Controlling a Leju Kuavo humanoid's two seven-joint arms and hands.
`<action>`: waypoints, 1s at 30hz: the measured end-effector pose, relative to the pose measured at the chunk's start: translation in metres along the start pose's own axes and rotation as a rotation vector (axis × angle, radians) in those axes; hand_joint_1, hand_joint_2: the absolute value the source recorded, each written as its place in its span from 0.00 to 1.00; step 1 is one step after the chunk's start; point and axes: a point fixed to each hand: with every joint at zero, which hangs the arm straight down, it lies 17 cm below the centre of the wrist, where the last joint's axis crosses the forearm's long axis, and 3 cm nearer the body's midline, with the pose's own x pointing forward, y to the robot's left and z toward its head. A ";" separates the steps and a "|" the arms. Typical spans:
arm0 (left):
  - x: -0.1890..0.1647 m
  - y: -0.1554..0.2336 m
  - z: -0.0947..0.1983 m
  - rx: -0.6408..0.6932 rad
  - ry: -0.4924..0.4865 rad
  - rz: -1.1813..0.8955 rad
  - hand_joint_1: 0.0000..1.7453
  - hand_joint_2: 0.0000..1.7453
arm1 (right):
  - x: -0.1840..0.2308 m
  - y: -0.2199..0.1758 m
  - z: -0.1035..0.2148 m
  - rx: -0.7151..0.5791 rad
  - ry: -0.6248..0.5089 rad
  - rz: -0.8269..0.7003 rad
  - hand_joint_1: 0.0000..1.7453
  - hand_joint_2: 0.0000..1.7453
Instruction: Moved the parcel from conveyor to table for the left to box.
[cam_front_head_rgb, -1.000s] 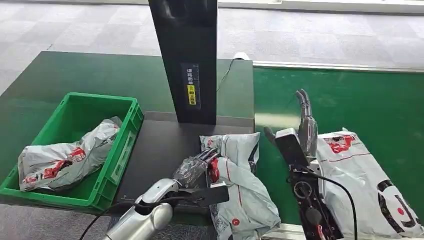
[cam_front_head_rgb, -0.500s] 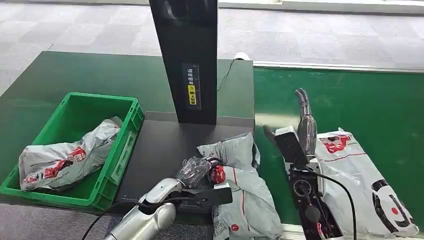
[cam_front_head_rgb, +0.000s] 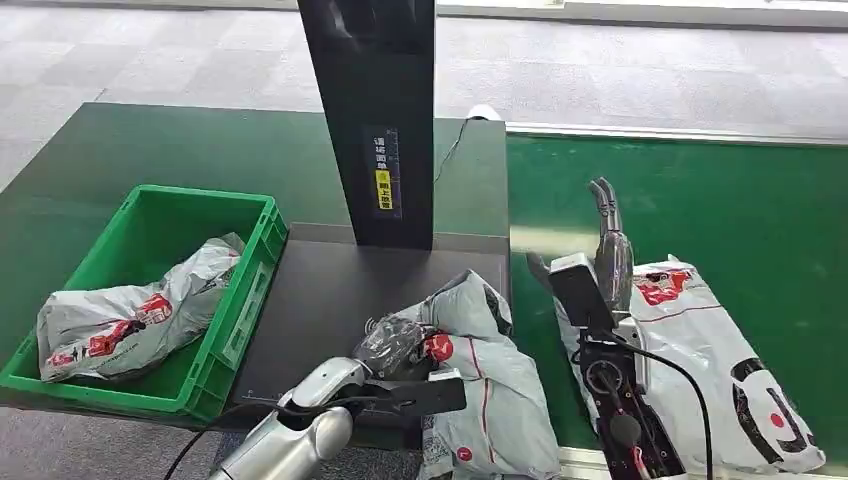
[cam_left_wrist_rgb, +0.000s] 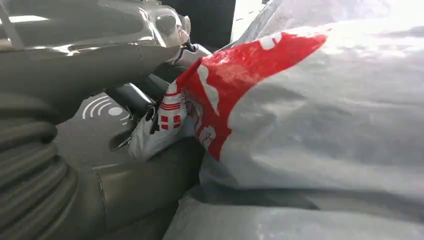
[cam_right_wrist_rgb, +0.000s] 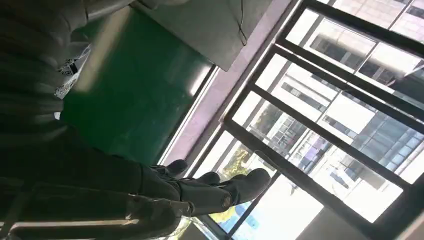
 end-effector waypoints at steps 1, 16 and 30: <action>0.000 0.000 0.000 0.000 0.000 0.000 0.90 1.00 | 0.000 0.000 0.000 0.000 0.000 0.000 0.00 1.00; -0.016 0.142 0.078 0.713 -0.125 0.326 1.00 1.00 | 0.034 -0.015 0.049 0.038 -0.035 -0.432 0.00 0.00; -0.045 0.194 0.133 0.904 -0.081 0.290 1.00 1.00 | 0.138 -0.090 0.081 -0.213 -0.456 -0.077 0.00 0.00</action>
